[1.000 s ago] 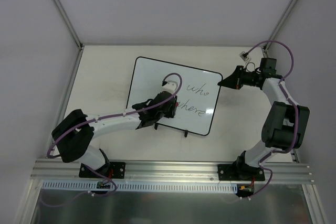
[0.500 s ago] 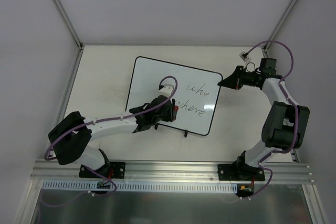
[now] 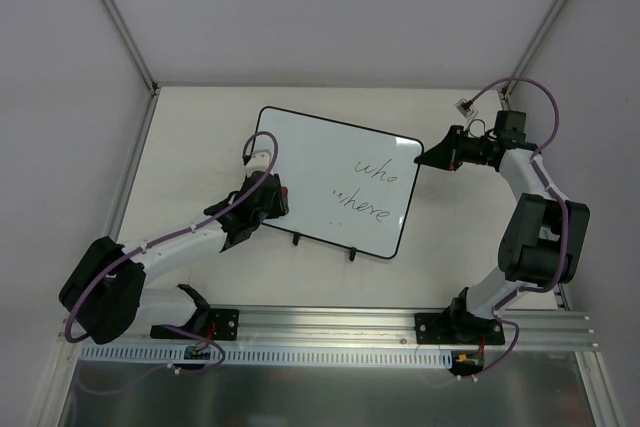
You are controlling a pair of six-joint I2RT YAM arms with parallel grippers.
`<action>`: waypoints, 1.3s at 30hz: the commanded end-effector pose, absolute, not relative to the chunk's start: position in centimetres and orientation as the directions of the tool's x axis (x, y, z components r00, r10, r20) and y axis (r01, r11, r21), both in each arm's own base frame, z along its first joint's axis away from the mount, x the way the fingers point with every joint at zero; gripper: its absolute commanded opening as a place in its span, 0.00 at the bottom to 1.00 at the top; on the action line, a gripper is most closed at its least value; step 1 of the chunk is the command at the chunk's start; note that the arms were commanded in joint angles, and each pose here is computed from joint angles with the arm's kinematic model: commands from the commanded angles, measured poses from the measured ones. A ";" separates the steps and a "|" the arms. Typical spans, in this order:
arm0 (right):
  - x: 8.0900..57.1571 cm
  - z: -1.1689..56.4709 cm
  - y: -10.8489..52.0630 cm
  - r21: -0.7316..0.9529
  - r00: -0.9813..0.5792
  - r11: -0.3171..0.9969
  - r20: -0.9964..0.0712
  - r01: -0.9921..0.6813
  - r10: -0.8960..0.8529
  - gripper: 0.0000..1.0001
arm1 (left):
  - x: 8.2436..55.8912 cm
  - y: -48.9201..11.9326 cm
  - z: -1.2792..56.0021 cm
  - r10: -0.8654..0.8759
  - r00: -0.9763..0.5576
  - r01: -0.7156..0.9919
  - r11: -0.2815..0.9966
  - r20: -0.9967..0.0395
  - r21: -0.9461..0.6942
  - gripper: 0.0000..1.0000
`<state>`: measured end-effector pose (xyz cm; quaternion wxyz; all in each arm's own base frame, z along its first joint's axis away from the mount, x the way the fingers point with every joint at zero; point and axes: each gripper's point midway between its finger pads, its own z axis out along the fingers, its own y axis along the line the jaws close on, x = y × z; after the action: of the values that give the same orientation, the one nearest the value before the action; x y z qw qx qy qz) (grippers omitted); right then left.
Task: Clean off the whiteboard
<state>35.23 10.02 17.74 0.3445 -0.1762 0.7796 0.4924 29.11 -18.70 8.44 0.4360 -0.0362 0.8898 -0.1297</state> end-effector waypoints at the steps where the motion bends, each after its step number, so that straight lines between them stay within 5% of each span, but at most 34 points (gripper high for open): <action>1: 37.0 16.7 8.6 0.493 -0.597 0.549 -0.802 -0.674 -0.013 0.00 | 28.8 -14.8 6.3 -0.158 -0.629 -0.063 0.986 -0.761 -0.152 0.00; 17: 37.1 16.8 8.6 0.495 -0.599 0.551 -0.800 -0.672 -0.011 0.00 | 26.9 -20.9 5.1 -0.140 -0.698 0.035 0.973 -0.703 -0.228 0.00; 39: 36.9 16.9 8.6 0.492 -0.597 0.555 -0.802 -0.671 -0.012 0.00 | 22.5 -38.4 7.5 0.203 -0.653 0.498 0.841 -0.730 -0.212 0.00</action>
<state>35.45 9.64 17.61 0.3481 -0.1731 0.7828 0.4858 23.98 -36.38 8.86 0.3918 0.1477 0.8885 -0.1876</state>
